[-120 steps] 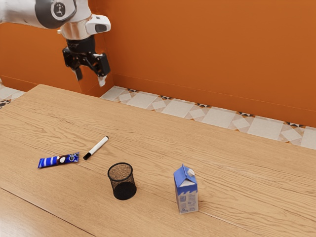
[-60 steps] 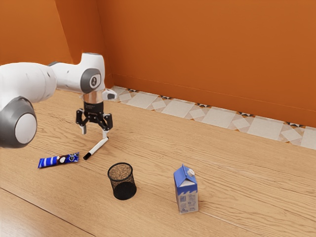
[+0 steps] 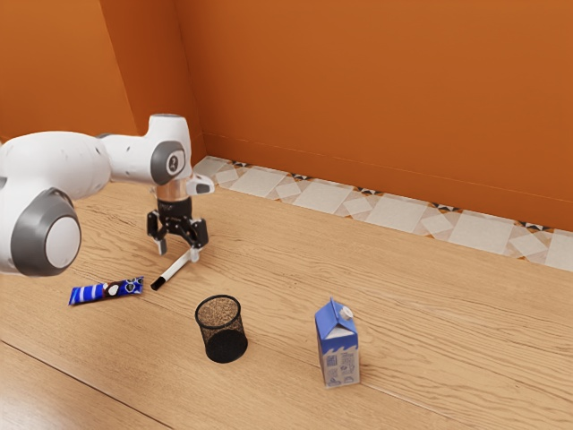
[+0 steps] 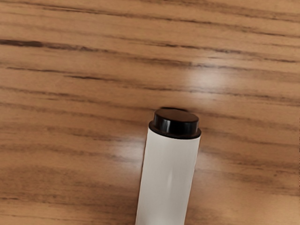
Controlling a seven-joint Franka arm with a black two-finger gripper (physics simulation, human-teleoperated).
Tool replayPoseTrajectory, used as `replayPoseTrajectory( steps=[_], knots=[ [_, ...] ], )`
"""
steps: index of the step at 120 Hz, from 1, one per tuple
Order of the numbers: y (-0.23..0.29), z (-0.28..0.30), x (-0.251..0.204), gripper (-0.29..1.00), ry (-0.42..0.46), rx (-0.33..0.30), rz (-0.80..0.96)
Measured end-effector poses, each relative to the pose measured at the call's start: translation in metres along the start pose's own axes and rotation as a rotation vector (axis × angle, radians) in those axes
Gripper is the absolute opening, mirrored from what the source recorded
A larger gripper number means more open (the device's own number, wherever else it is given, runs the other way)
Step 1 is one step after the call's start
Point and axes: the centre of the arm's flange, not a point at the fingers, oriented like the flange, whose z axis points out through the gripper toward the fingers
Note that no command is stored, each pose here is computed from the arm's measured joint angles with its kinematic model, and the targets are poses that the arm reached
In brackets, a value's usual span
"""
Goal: Put the marker into the pen holder.
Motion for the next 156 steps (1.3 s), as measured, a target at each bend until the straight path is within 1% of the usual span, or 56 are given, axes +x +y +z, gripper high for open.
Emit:
replayPoseTrajectory(
  steps=[4,7,24,38,73,86,96,108,118,138,147,156],
  knots=[
    [0.000,0.001,0.000,0.70,0.003,-0.003,0.008],
    [0.000,0.001,0.000,0.67,0.005,-0.004,0.013],
    [-0.001,-0.001,0.001,0.35,0.020,-0.004,0.043],
    [-0.001,-0.001,0.002,0.20,0.024,-0.005,0.064],
    [-0.001,0.002,0.002,0.00,0.026,-0.004,0.100],
    [-0.001,0.001,0.000,-0.04,0.027,0.001,0.109],
    [0.003,-0.016,-0.009,-0.06,0.046,0.013,0.120],
    [0.030,-0.064,-0.044,-0.08,0.125,0.054,0.177],
    [0.063,-0.092,-0.079,-0.08,0.213,0.089,0.236],
    [0.139,-0.132,-0.148,-0.08,0.457,0.153,0.371],
    [0.169,-0.138,-0.184,-0.08,0.570,0.171,0.426],
    [0.197,-0.147,-0.210,-0.08,0.673,0.179,0.472]
  ],
)
